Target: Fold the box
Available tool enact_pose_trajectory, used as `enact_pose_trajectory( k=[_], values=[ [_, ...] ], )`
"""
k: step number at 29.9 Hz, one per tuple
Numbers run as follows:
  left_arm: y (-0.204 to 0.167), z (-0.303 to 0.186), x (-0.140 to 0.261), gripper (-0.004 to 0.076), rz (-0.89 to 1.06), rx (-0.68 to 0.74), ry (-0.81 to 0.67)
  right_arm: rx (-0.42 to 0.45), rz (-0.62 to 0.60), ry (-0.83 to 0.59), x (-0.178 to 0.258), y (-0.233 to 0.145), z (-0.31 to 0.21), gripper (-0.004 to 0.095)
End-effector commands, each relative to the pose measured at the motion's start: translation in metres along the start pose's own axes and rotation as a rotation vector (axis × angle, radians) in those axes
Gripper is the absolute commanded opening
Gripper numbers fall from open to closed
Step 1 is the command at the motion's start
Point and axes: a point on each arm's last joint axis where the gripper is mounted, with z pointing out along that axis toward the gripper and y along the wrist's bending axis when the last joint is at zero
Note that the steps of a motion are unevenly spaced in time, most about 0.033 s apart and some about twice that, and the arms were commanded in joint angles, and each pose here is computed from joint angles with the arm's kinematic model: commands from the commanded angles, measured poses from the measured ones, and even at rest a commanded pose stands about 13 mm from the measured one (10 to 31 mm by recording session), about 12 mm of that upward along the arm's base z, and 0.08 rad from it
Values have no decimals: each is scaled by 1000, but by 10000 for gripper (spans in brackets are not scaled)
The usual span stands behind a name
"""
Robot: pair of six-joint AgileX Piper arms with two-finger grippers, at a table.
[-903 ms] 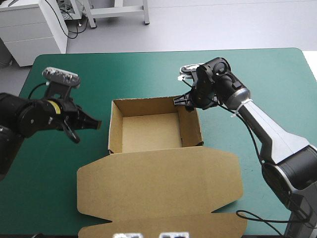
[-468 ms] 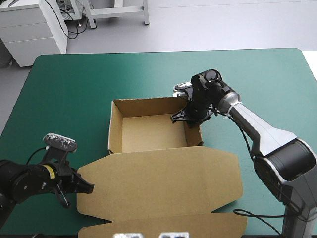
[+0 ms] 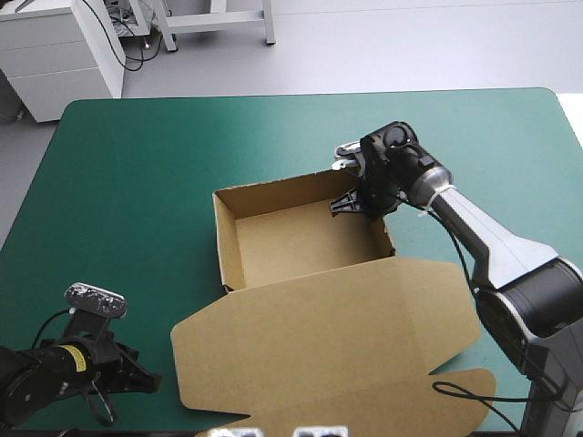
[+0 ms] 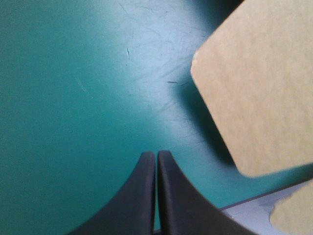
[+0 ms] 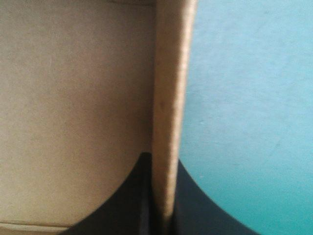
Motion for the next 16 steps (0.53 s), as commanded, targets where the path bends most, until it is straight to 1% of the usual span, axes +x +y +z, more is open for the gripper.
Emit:
enact_pose_trajectory(
  k=[1,4,6,9,12,16],
  values=[
    [-1,-6,-2,-8,-13,11,-18,83,81,-115,3,-48,-48,-19],
    [-1,-6,1,-8,-13,8,20,114,150,-146,8,-85,-63,-19],
    [-1,-6,1,-8,-16,12,21,147,187,-162,15,-114,-73,-19],
    [-1,-6,1,-8,-24,11,21,237,258,-167,28,-159,-84,-19],
    [-1,-6,1,-8,-24,11,21,293,367,-150,46,-206,-89,-19],
    [0,-6,0,-8,-21,2,11,353,460,-110,71,-257,-89,-19]
  ],
)
